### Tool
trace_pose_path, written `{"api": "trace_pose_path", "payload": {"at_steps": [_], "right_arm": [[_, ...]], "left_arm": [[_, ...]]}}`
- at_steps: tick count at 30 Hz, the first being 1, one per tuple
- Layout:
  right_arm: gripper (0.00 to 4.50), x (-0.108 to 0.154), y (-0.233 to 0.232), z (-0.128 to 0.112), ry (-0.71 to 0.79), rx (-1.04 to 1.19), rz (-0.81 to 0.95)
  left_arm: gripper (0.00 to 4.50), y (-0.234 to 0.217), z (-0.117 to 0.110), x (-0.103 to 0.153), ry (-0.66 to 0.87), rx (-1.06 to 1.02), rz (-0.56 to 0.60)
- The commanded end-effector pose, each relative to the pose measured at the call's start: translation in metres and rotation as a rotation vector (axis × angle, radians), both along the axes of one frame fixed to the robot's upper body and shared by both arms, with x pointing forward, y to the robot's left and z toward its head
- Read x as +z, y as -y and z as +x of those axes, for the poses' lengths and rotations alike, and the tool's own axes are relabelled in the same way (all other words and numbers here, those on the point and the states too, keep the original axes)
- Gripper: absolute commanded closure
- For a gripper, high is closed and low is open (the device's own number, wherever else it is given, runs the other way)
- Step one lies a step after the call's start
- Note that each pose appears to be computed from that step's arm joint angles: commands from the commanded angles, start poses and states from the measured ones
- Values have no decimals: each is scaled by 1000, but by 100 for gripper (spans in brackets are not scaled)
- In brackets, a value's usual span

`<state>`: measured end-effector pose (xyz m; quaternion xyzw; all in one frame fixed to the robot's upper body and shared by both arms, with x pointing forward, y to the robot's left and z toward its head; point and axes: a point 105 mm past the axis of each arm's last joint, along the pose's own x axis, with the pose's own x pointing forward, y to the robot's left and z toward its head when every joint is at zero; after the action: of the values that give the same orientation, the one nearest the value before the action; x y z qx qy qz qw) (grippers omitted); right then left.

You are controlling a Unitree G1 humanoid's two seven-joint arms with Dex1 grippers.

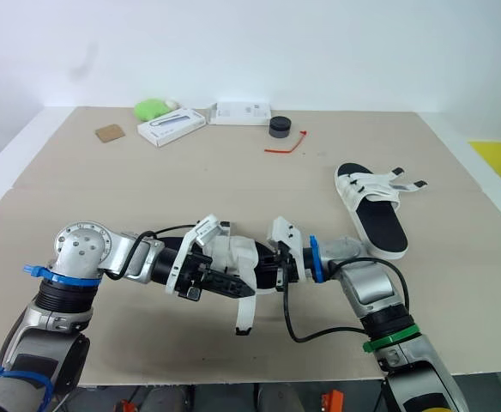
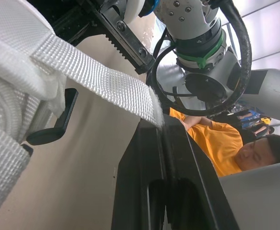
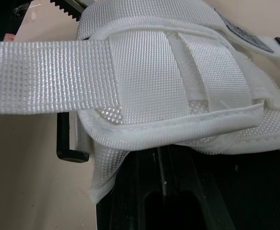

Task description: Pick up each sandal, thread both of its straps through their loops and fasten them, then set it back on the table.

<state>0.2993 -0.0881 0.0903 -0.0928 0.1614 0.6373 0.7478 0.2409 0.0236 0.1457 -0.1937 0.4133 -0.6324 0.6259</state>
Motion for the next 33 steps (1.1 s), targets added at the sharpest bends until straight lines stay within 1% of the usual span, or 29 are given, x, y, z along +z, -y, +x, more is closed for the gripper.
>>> {"api": "trace_pose_path", "payload": {"at_steps": [1,4,7,11,15,17,21,25,28,33], "right_arm": [[450,-42,14,-9,-141,-55,-108],[450,-42,13,-9,-142,-53,-108],[450,-43,11,-9,-142,-46,-109],[450,-42,9,-8,-139,-44,-106],[450,-43,9,-8,-141,-45,-104],[450,-44,9,-9,-143,-46,-103],[450,-43,8,-10,-144,-49,-98],[450,-43,8,-11,-146,-57,-93],[450,-44,9,-12,-149,-59,-94],[450,-44,8,-12,-150,-65,-91]], "left_arm": [[448,-4,12,21,42,24,-47],[448,-9,23,36,48,38,-83],[448,-18,35,51,54,37,-93],[448,-24,48,59,44,37,-91],[448,-24,51,65,20,-14,-111],[448,-24,52,63,11,-38,-113],[448,-21,59,47,13,-53,-70],[448,-20,71,50,4,-46,-88],[448,-19,84,46,28,-26,-67],[448,-11,94,49,44,-33,-81]]}}
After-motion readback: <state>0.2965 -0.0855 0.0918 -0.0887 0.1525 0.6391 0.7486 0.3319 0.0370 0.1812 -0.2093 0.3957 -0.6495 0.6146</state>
